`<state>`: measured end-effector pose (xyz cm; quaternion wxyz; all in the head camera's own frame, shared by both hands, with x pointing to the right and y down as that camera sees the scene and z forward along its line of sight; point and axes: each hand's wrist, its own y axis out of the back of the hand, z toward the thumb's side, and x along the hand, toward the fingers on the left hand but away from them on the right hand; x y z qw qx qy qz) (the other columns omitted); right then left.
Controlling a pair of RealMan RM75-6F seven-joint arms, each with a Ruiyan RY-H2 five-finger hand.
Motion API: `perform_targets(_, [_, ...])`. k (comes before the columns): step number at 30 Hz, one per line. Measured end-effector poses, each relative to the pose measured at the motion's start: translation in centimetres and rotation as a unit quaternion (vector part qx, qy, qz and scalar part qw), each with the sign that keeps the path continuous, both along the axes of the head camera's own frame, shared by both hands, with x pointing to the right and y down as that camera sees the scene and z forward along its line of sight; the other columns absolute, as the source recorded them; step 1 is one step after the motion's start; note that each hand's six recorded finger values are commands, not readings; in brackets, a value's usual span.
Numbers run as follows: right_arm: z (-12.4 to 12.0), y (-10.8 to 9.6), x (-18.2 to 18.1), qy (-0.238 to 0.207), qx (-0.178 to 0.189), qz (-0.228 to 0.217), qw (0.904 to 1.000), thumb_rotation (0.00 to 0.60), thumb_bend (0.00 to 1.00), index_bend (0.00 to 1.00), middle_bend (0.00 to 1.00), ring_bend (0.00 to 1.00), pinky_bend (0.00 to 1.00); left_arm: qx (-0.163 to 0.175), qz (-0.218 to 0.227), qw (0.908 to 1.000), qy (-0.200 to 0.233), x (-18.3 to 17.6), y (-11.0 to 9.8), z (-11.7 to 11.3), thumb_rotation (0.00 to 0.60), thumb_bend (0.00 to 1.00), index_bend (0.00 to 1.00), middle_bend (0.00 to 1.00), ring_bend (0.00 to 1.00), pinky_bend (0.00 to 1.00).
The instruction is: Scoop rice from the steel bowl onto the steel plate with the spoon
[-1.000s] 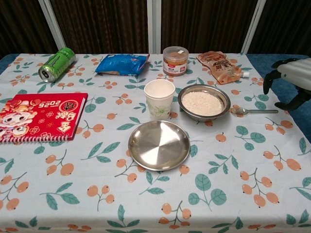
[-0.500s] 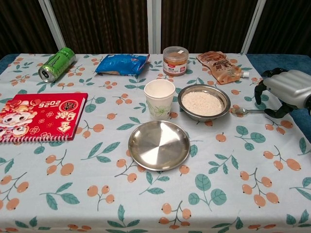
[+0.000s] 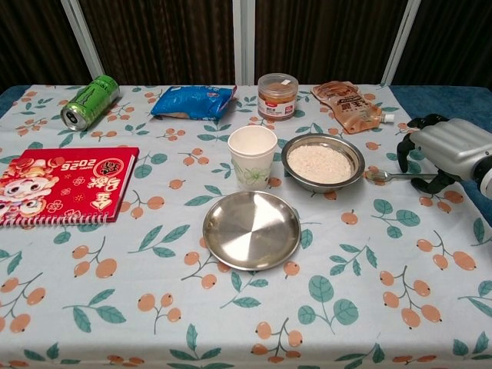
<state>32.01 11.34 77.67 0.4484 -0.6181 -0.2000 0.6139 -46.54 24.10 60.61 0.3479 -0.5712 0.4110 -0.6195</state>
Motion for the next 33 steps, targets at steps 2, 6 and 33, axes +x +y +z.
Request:
perform_targets(2, [0.1, 0.0, 0.0, 0.0, -0.002, 0.002, 1.0, 0.6, 0.31, 0.5, 0.3, 0.05, 0.05, 0.0, -0.001, 1.0, 0.0, 0.0, 0.0, 0.0, 0.6, 0.07, 0.18, 0.18, 0.12, 0.21])
perform_targets(6, [0.3, 0.1, 0.1, 0.001, -0.003, 0.005, 1.0, 0.6, 0.31, 0.52, 0.31, 0.05, 0.05, 0.001, -0.002, 1.0, 0.0, -0.1, 0.1, 0.0, 0.6, 0.07, 0.18, 0.18, 0.12, 0.21])
perform_targets(33, [-7.1, -4.7, -2.7, 0.01, 0.025, -0.082, 0.9963, 0.6, 0.33, 0.6, 0.44, 0.16, 0.09, 0.01, 0.002, 0.9999, 0.001, 0.0, -0.2, -0.6, 0.6, 0.07, 0.18, 0.18, 0.12, 0.21])
